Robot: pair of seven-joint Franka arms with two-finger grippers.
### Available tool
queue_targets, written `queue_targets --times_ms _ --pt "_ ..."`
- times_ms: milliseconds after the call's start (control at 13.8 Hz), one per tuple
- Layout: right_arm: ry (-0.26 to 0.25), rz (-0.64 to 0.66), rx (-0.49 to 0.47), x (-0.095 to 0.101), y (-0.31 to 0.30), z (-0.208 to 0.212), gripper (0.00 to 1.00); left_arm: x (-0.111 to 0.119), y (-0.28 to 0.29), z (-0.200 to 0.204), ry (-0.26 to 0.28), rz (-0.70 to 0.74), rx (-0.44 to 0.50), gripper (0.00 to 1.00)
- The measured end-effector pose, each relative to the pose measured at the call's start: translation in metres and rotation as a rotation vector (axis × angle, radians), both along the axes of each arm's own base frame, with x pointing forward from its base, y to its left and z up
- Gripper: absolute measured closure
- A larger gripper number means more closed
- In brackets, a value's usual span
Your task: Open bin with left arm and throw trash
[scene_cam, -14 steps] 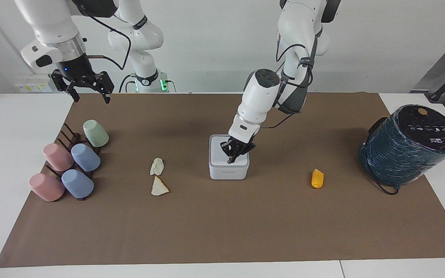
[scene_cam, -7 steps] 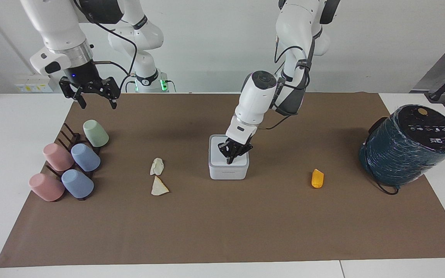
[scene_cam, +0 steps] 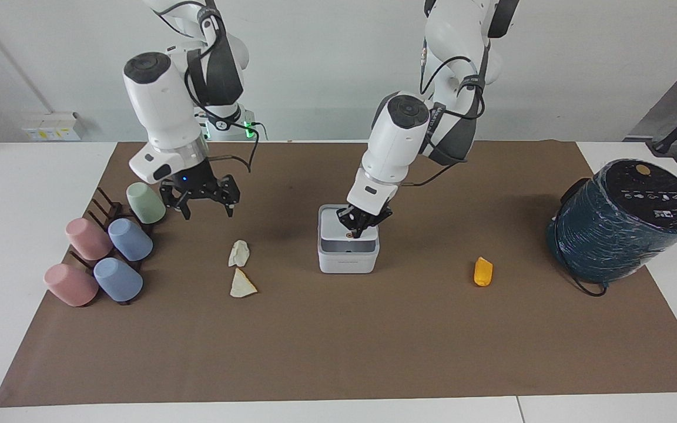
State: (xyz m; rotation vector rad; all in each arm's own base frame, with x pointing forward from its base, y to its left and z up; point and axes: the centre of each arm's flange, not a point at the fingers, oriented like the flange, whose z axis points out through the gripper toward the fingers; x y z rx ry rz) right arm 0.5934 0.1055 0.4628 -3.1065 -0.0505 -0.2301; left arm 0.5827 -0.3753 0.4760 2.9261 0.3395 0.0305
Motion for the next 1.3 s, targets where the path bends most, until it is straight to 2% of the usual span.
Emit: queue_targets --times_ms 145,290,507,579,652,869,941,1086,1158,1303 --pt "-0.008 0.003 -0.006 0.016 0.005 -0.043 0.00 0.011 0.024 0.023 0.028 0.025 0.022 0.99" --pt "-0.005 0.004 -0.012 0.021 0.007 -0.082 0.00 0.024 0.055 0.035 0.040 0.038 0.058 0.99" --pt "0.030 0.015 -0.021 0.005 0.010 -0.128 0.00 0.043 0.105 0.041 0.042 -0.003 0.083 0.99" --pt "0.043 0.018 -0.024 -0.002 0.011 -0.140 0.07 0.051 0.126 0.045 0.023 -0.039 0.093 0.99" --pt "0.048 0.022 -0.025 -0.007 0.012 -0.147 0.08 0.058 0.147 0.049 0.003 -0.076 0.111 0.99" --pt "0.039 0.041 -0.024 -0.016 0.022 -0.157 0.44 0.079 0.219 0.054 -0.039 -0.205 0.135 0.99" --pt "0.034 0.041 -0.023 -0.017 0.023 -0.159 0.60 0.085 0.243 0.052 -0.059 -0.220 0.137 0.92" --pt "0.038 0.027 -0.021 -0.019 0.025 -0.161 0.82 0.095 0.282 0.033 -0.121 -0.239 0.145 0.70" --pt "0.037 0.026 -0.020 -0.019 0.027 -0.161 0.96 0.094 0.300 0.014 -0.150 -0.260 0.153 0.54" --pt "0.044 0.024 -0.020 -0.014 0.029 -0.150 0.96 0.085 0.323 -0.021 -0.162 -0.299 0.166 0.31"
